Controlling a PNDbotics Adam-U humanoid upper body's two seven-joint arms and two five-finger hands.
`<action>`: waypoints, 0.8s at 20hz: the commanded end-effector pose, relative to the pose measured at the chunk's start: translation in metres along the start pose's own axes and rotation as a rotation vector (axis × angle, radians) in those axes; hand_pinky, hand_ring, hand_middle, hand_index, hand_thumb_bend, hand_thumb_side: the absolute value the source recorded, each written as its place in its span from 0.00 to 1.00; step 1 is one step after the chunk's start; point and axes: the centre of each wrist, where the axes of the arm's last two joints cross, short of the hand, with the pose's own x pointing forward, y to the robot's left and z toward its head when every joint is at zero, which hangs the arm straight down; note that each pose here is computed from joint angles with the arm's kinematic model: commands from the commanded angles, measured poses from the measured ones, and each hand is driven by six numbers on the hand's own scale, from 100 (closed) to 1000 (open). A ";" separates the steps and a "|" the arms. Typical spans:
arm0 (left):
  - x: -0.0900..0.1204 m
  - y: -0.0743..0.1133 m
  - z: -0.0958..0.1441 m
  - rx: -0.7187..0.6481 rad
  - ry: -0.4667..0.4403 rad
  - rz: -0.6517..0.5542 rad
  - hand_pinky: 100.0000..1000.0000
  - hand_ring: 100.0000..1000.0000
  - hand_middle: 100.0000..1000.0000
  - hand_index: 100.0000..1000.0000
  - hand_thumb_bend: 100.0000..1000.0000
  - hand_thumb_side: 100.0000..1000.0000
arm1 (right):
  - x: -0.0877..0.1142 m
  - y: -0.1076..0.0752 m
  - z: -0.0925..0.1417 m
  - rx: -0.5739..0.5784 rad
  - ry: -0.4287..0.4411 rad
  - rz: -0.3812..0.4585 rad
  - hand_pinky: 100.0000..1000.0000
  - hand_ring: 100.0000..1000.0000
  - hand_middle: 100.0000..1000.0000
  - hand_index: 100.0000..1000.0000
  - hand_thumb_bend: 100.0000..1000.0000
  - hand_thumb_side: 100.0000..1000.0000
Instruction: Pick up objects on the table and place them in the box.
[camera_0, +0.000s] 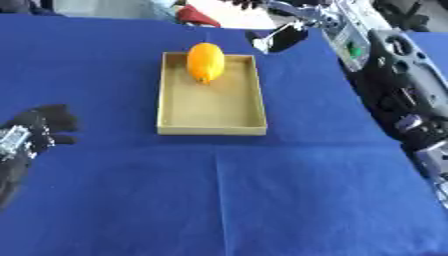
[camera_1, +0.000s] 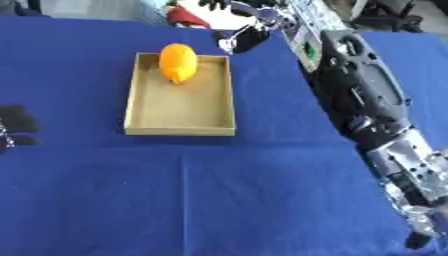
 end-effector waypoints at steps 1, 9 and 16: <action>0.004 0.007 0.002 0.018 -0.003 -0.024 0.72 0.75 0.68 0.83 0.00 0.90 | 0.004 -0.026 0.016 -0.045 -0.066 0.023 0.74 0.74 0.74 0.94 0.00 0.31; 0.002 0.010 0.007 0.059 0.005 -0.024 0.72 0.75 0.65 0.83 0.00 0.90 | 0.038 -0.038 0.051 -0.120 -0.176 -0.014 0.73 0.74 0.75 0.96 0.00 0.40; 0.000 0.010 0.008 0.074 0.010 -0.024 0.72 0.75 0.65 0.83 0.00 0.91 | 0.053 -0.025 0.066 -0.185 -0.190 -0.083 0.71 0.72 0.74 0.95 0.00 0.38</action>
